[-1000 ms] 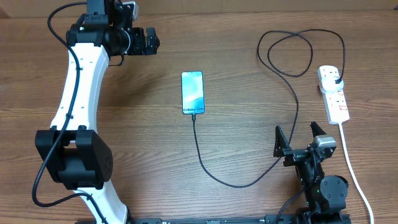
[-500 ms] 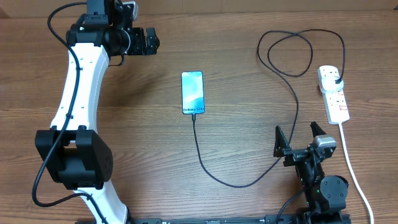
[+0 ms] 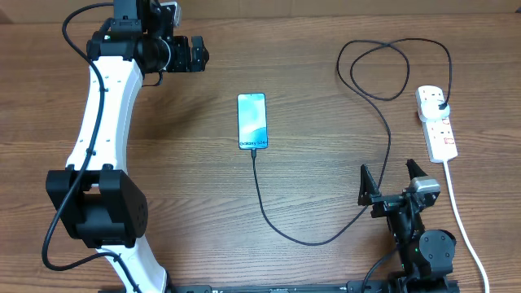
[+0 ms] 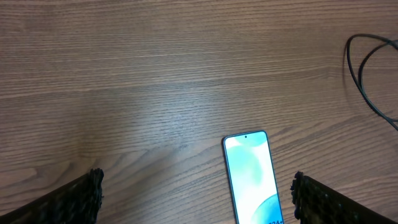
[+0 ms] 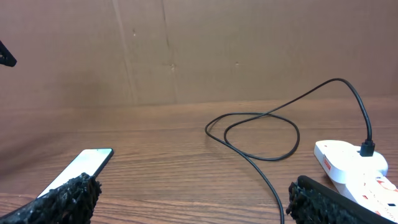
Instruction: Plug charger to phone and switch on socket
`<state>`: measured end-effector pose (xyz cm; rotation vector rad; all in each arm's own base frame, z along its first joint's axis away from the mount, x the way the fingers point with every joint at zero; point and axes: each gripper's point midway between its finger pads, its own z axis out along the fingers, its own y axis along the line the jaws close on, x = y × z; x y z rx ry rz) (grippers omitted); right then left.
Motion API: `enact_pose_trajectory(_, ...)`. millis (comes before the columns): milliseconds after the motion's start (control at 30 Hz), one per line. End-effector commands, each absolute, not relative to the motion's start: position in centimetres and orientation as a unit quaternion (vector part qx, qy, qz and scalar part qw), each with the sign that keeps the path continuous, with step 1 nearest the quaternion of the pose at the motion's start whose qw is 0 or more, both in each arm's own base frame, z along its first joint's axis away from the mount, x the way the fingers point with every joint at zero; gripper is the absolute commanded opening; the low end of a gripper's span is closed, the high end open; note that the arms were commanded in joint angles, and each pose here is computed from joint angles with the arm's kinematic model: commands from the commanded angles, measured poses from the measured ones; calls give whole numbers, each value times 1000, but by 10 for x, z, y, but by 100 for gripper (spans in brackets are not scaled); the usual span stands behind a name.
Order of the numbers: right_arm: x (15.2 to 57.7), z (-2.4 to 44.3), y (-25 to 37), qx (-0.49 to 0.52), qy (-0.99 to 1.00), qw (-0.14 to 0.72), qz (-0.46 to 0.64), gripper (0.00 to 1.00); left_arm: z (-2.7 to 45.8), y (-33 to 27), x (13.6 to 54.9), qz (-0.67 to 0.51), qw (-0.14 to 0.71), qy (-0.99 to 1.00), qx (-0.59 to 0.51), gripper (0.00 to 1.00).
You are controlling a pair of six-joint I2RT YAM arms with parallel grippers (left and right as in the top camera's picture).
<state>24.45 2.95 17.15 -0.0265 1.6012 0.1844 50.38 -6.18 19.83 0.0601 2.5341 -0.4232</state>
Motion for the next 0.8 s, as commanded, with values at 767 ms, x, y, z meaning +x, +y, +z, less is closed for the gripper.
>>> enact_pose_trajectory(767,245,170,30,-11,715,693,86,100,333,-19,362,-37,377,925,9,100)
